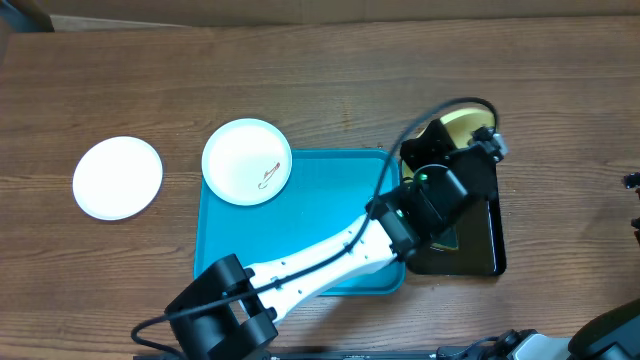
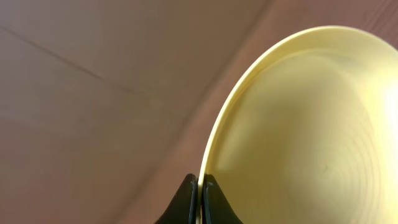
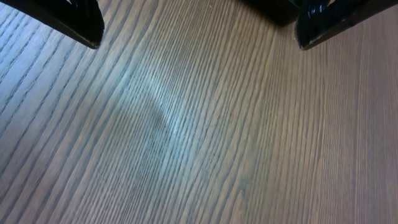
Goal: Clean dirty plates on tray and stack at the side
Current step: 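Tilt the yellow plate over the black tray to drain it, then carry the yellow plate left and set it on the white plate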
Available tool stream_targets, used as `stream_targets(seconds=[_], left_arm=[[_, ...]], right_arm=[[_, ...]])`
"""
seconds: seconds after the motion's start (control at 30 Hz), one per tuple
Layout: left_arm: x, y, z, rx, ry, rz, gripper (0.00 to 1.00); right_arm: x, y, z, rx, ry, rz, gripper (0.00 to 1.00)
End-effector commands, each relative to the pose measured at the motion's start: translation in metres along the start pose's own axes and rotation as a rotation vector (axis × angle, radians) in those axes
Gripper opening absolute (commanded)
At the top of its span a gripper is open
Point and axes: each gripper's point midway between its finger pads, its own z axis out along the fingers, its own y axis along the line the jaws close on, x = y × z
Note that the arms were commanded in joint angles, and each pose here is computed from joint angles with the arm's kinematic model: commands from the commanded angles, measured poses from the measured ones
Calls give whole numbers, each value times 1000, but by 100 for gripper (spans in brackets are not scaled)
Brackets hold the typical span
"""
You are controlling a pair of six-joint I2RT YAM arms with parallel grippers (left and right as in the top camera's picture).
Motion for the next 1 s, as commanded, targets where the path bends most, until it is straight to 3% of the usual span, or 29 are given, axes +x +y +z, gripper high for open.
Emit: stream_targets(seconds=[0.0, 0.23, 0.4, 0.63, 0.87, 0.97], left_arm=[[10, -7, 19, 148, 15, -307, 4], [29, 23, 32, 407, 79, -678, 4], [80, 78, 48, 462, 209, -990, 4], [223, 162, 52, 385, 499, -1358, 4], [404, 246, -16, 32, 793, -1662, 4], [443, 264, -42, -54, 831, -1723, 4]], right_arm=[[-7, 6, -8, -20, -27, -8, 100], [-7, 6, -8, -20, -26, -7, 100], [-7, 6, -8, -20, -26, -7, 100], [-7, 6, -8, -20, -26, -7, 100], [-7, 6, -8, -20, -26, -7, 100], [-7, 6, -8, -20, -26, -7, 100]])
